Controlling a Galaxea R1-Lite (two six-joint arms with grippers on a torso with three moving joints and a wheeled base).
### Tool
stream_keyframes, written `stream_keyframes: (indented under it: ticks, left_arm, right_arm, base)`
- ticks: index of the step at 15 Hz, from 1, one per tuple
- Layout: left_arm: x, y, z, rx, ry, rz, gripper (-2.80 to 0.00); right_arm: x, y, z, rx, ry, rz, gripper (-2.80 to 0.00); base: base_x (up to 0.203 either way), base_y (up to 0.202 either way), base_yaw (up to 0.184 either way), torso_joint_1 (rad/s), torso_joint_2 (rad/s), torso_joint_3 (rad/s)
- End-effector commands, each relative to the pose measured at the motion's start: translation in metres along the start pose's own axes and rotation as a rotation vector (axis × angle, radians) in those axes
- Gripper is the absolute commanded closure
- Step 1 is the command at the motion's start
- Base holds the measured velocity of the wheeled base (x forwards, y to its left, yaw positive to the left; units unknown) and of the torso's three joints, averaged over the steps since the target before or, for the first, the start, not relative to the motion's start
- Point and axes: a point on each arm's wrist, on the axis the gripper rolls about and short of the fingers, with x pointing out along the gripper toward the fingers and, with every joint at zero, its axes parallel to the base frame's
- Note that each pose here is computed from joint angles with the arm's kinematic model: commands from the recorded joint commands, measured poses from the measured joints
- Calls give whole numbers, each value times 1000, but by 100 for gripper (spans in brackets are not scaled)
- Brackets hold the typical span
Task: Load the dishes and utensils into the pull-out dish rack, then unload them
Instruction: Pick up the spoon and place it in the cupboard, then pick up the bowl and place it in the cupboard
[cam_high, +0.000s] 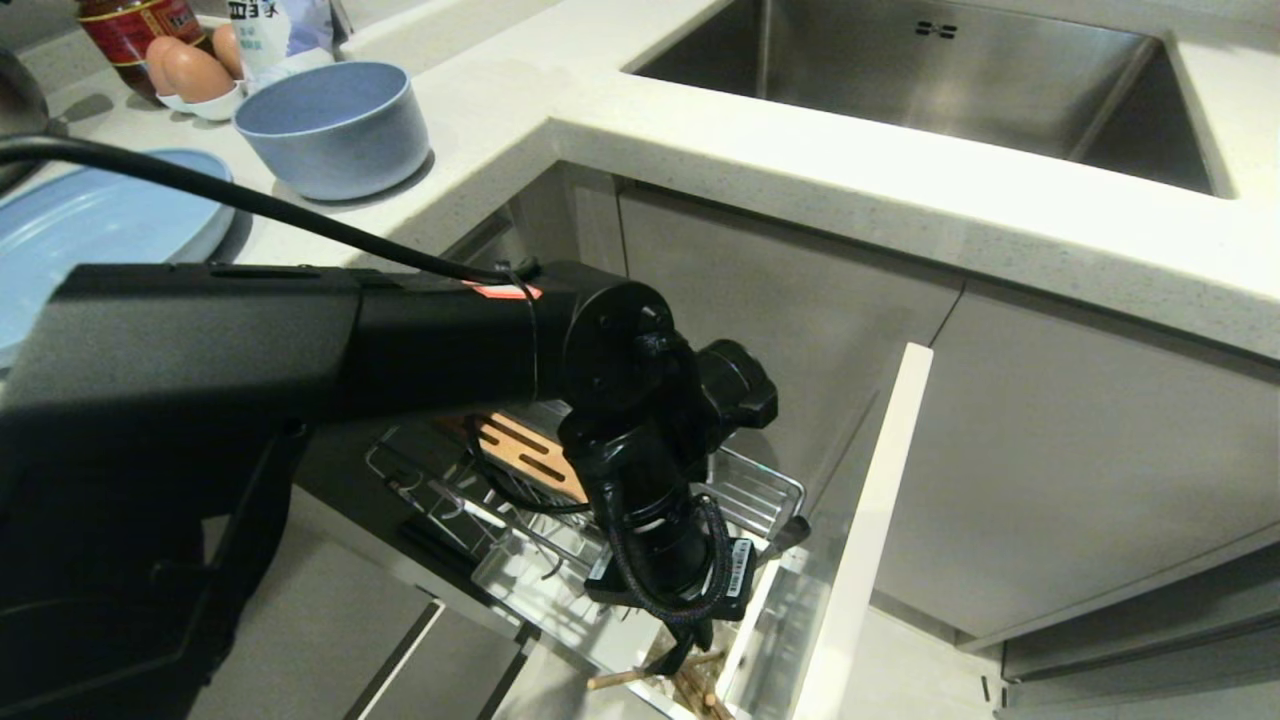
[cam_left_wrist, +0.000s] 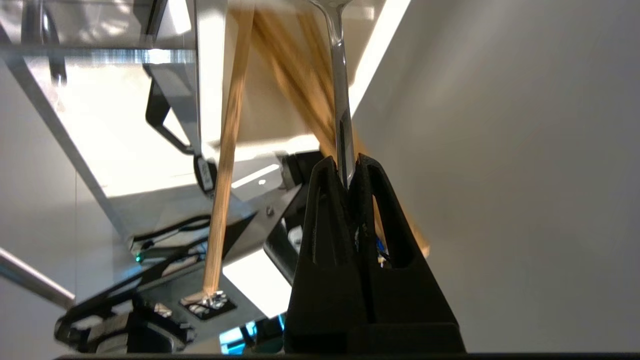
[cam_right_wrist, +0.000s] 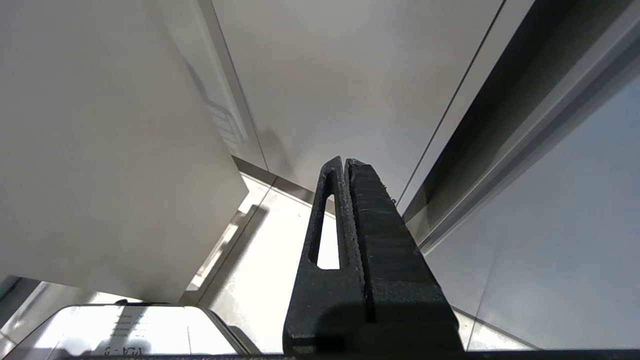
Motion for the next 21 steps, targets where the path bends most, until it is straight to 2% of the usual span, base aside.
stream_keyframes:
  ticks: [1,6,14,15,16,21]
  left_arm:
    - [8,2,4,-11,12,3,0]
    - [20,4,16,-20,-10,-6,0]
    - [21,7,17,-25,-9,-7,0]
    - [20,7,17,-25,-9,-7,-131]
    - [20,7,17,-26,-10,-7,-280]
    - [0,4,9,-15,-47,-34,-280]
  right_arm:
    - [0,0,0,0,0,0,0]
    - [0,0,0,0,0,0,0]
    - [0,0,0,0,0,0,0]
    - [0,0,0,0,0,0,0]
    - [0,0,0,0,0,0,0]
    - [0,0,0,0,0,-1,0]
  base:
    - [0,0,0,0,0,0]
    - [0,0,0,0,0,0]
    - [0,0,0,0,0,0]
    - [0,0,0,0,0,0]
    - [0,0,0,0,0,0]
    - [0,0,0,0,0,0]
